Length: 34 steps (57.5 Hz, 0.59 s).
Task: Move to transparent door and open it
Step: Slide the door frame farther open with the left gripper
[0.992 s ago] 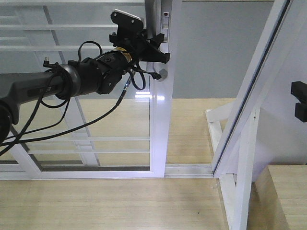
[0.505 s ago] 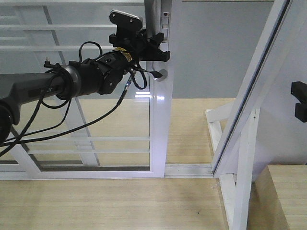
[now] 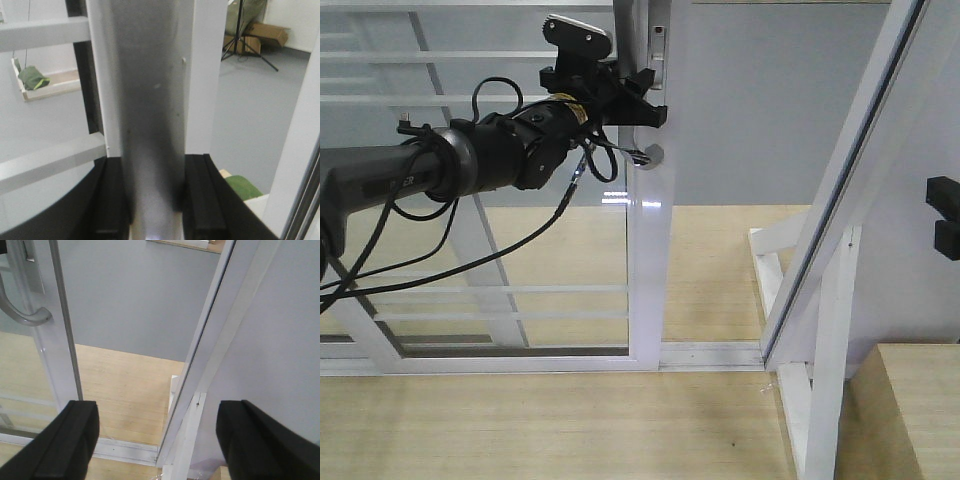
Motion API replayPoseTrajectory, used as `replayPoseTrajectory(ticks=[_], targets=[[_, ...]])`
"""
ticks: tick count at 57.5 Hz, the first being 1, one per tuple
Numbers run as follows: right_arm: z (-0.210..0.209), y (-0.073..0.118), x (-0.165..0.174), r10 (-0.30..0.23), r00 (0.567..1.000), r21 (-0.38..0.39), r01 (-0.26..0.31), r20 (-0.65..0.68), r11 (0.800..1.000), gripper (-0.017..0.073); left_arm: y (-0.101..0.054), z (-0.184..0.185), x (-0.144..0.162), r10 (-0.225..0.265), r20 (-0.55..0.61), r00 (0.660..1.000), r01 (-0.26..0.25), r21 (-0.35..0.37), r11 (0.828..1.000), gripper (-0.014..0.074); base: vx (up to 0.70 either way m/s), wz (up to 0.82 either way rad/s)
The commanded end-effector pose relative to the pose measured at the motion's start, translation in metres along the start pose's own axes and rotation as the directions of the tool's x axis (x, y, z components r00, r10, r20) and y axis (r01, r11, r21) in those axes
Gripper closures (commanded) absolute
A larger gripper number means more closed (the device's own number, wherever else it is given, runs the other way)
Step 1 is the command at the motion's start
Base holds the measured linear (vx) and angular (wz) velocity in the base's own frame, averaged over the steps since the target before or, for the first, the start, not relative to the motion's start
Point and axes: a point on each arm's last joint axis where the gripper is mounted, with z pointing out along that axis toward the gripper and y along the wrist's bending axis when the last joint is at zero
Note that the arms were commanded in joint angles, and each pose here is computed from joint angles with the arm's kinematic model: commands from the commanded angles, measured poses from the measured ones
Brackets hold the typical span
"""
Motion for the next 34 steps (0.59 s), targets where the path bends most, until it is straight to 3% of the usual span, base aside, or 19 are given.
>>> replayPoseTrajectory(ticks=[1, 5, 21, 34], targets=[[-0.006, -0.003, -0.015, -0.01, 0.994, 0.017, 0.008, 0.106, 1.0, 0.0017, 0.023, -0.023, -0.073, -0.041, 0.257, 0.966, 0.054, -0.046, 0.997, 0.0473, 0.0, 0.0], [-0.006, -0.003, -0.015, -0.011, 0.994, 0.018, 0.01, 0.106, 1.0, 0.0017, 0.024, -0.023, -0.073, -0.019, 0.249, 0.968, 0.032, -0.045, 0.998, 0.0473, 0.0, 0.0], [-0.006, -0.004, -0.015, -0.035, 0.994, 0.03, 0.032, 0.104, 0.999, 0.0017, 0.029, -0.023, -0.071, -0.019, 0.215, 0.977, 0.032, -0.058, 0.998, 0.0479, 0.0, 0.0], [-0.006, -0.004, -0.015, -0.035, 0.994, 0.03, 0.032, 0.104, 0.999, 0.0017, 0.047, -0.031, -0.076, -0.019, 0.162, 0.987, 0.036, -0.104, 0.994, 0.0587, 0.0, 0.0]])
